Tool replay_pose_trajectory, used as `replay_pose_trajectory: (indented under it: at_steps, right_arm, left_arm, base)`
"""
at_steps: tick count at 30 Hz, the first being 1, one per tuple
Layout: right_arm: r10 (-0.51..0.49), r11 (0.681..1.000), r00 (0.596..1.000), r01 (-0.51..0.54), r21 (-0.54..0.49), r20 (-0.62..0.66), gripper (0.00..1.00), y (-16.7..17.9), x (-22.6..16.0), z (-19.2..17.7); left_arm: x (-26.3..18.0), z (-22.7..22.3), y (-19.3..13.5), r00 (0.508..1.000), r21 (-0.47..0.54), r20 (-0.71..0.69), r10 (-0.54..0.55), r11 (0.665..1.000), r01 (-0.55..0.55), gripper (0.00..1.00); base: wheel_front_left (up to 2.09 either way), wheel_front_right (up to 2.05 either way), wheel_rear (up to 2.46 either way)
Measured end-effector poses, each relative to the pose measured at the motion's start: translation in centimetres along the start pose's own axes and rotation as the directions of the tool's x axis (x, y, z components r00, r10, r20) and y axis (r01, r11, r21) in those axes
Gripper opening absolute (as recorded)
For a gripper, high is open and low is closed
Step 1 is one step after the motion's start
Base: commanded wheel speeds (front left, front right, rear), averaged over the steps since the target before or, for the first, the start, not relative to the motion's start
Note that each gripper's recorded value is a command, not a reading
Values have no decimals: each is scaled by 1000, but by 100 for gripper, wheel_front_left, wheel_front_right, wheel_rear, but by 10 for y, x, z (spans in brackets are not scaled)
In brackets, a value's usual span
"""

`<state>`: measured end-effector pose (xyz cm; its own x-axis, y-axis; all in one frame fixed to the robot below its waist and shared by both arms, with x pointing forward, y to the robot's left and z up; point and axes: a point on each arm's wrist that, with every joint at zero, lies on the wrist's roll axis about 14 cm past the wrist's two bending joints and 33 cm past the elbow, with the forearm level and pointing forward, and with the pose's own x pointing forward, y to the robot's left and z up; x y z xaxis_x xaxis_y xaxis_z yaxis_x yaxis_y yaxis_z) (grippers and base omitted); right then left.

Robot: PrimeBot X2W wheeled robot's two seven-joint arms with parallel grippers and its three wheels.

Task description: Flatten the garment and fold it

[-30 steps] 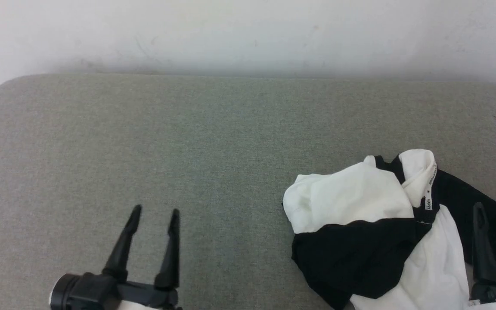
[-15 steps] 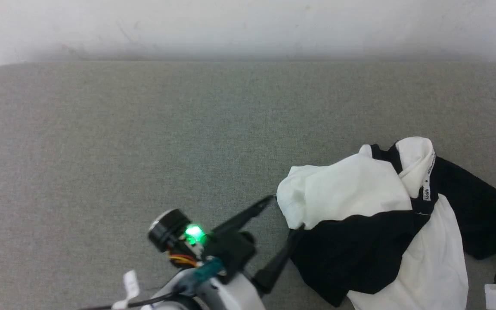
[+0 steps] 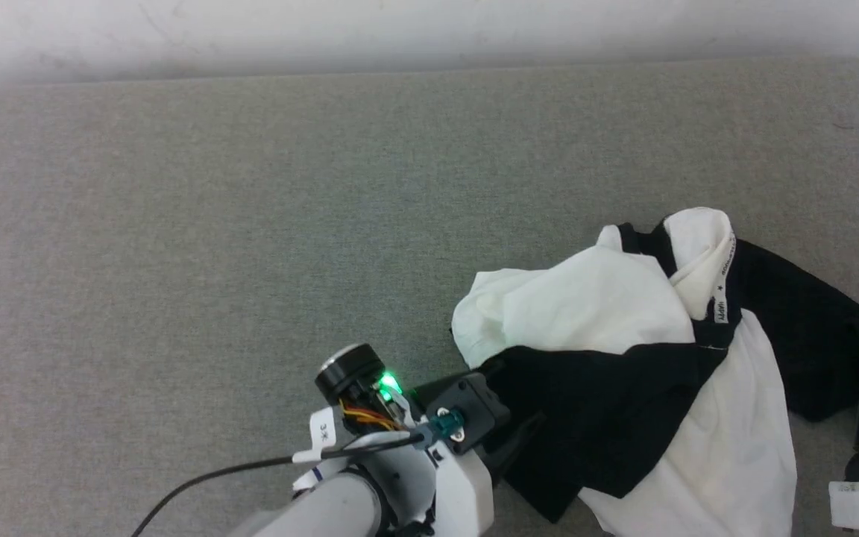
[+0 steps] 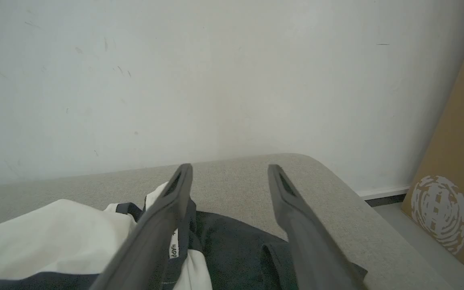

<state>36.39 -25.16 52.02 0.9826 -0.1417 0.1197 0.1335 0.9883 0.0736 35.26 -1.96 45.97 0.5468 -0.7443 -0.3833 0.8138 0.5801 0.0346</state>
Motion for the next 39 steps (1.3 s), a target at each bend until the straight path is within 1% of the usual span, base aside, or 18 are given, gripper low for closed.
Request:
replay_pose_trajectory:
  at_steps: [4, 8, 9, 10, 15, 22, 24, 27, 28, 29, 31, 33, 34, 39]
  right_arm:
    - [-7, 1000, 1000, 7, 0, -14, 100, -2, -1, -4]
    - [3, 1000, 1000, -3, 7, -19, 100, 2, -2, -6]
    - [5, 1000, 1000, -5, 9, -18, 100, 3, -2, -6]
    - [6, 1000, 1000, -6, 10, -18, 100, 3, -2, -5]
    - [15, 1000, 1000, -15, 13, -17, 100, 6, -1, -4]
    - [28, 999, 1000, -28, 21, -5, 100, 10, 1, 1]
    - [33, 999, 999, -33, 26, 3, 100, 12, 1, 4]
    - [41, 999, 999, -41, 31, 12, 100, 14, 1, 6]
    - [44, 998, 999, -44, 33, 14, 100, 15, 1, 7]
    - [47, 998, 999, -47, 34, 18, 100, 16, 2, 8]
    - [54, 998, 998, -55, 39, 14, 100, 19, 2, 7]
    - [61, 997, 998, -61, 44, 9, 100, 21, 3, 6]
    - [62, 997, 998, -62, 46, 8, 100, 22, 3, 6]
    - [70, 996, 997, -69, 49, -13, 100, 25, 5, 0]
  left_arm:
    - [7, -10, 8, 999, 6, -27, 20, 1000, -20, 100]
    - [8, -21, 2, 998, 7, -66, 6, 1000, -6, 100]
    - [8, -23, 0, 997, 6, -71, 0, 1000, 1, 82]
    - [9, -23, -3, 997, 3, -72, -8, 1000, 8, 0]
    - [9, -19, -14, 998, -4, -43, -38, 999, 38, 0]
    - [4, -7, -8, 999, -8, 30, -9, 1000, 9, 0]
    - [1, 0, 0, 998, -16, 57, 29, 999, -29, 0]
    - [-9, 28, 21, 978, -31, 163, 129, 992, -126, 0]
    - [-13, 35, 26, 971, -32, 185, 150, 989, -146, 19]
    - [-17, 39, 29, 967, -29, 198, 162, 987, -160, 100]
    - [-23, 43, 34, 963, -28, 205, 177, 984, -175, 100]
    - [-27, 37, 37, 969, -19, 173, 174, 985, -173, 100]
    - [-28, 31, 35, 976, -9, 147, 158, 987, -158, 100]
    - [-22, 8, 24, 994, -32, 67, 82, 996, -80, 100]
  base:
    - [0, 0, 0]
    - [0, 0, 0]
    - [0, 0, 0]
    - [0, 0, 0]
    - [0, 0, 0]
    - [0, 0, 0]
    - [0, 0, 0]
    - [0, 0, 0]
    - [0, 0, 0]
    - [0, 0, 0]
    - [0, 0, 0]
    - [0, 0, 0]
    - [0, 0, 0]
    - [0, 0, 0]
